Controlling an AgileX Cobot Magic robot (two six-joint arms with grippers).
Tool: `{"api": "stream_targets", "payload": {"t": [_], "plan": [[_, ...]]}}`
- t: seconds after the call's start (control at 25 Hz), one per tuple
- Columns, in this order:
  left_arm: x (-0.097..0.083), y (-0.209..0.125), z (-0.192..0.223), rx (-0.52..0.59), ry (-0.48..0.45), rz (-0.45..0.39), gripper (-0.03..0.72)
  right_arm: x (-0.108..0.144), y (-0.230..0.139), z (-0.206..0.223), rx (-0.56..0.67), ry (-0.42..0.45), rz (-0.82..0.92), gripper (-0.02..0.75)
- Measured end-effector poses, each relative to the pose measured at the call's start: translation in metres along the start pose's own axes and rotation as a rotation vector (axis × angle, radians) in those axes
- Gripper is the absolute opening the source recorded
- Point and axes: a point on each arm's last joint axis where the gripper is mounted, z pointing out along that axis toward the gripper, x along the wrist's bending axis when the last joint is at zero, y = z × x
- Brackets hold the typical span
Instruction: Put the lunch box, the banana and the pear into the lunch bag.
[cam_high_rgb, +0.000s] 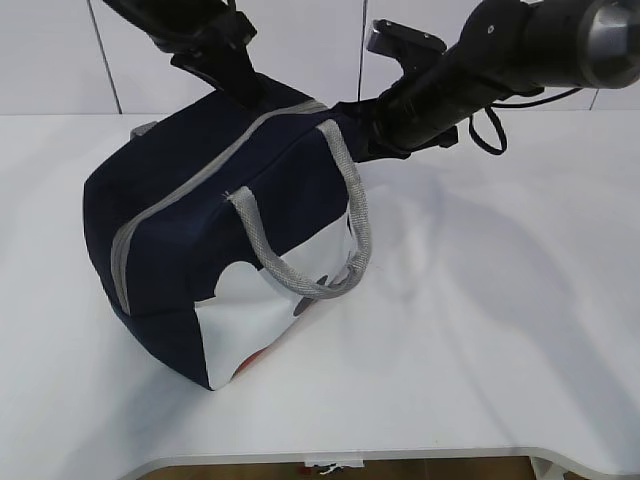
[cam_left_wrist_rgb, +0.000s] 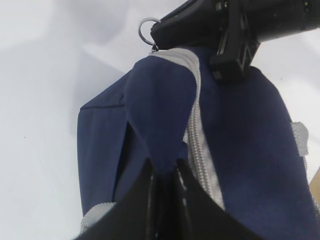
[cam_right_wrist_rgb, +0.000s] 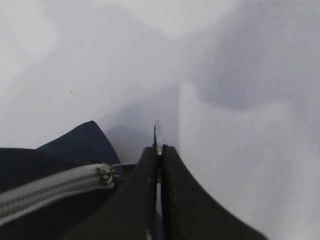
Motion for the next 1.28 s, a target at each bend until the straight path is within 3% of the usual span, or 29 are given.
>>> {"api": "stream_targets", "payload": {"t": [0.6, 0.72, 0.92, 1.04, 1.16, 1.28], "plan": [[0.002, -0.001, 0.002, 0.012, 0.009, 0.003, 0.017, 0.005, 0.007, -0.007, 0.079, 0.032, -0.018, 0.033], [0.003, -0.002, 0.005, 0.018, 0.008, 0.0, 0.017, 0.008, 0.013, -0.013, 0.087, 0.038, -0.038, 0.105], [0.005, -0.002, 0.009, 0.022, 0.007, -0.003, 0.017, 0.018, 0.027, -0.027, 0.101, 0.065, -0.065, 0.32], [0.005, -0.002, 0.009, 0.022, 0.007, -0.003, 0.023, 0.025, 0.037, -0.039, 0.106, 0.084, -0.077, 0.41], [0.005, -0.002, 0.009, 0.022, 0.007, -0.003, 0.092, 0.033, 0.046, -0.055, 0.133, 0.095, -0.11, 0.438], [0.005, -0.002, 0.009, 0.022, 0.007, -0.007, 0.244, 0.038, 0.05, -0.072, 0.199, 0.089, -0.157, 0.441]]}}
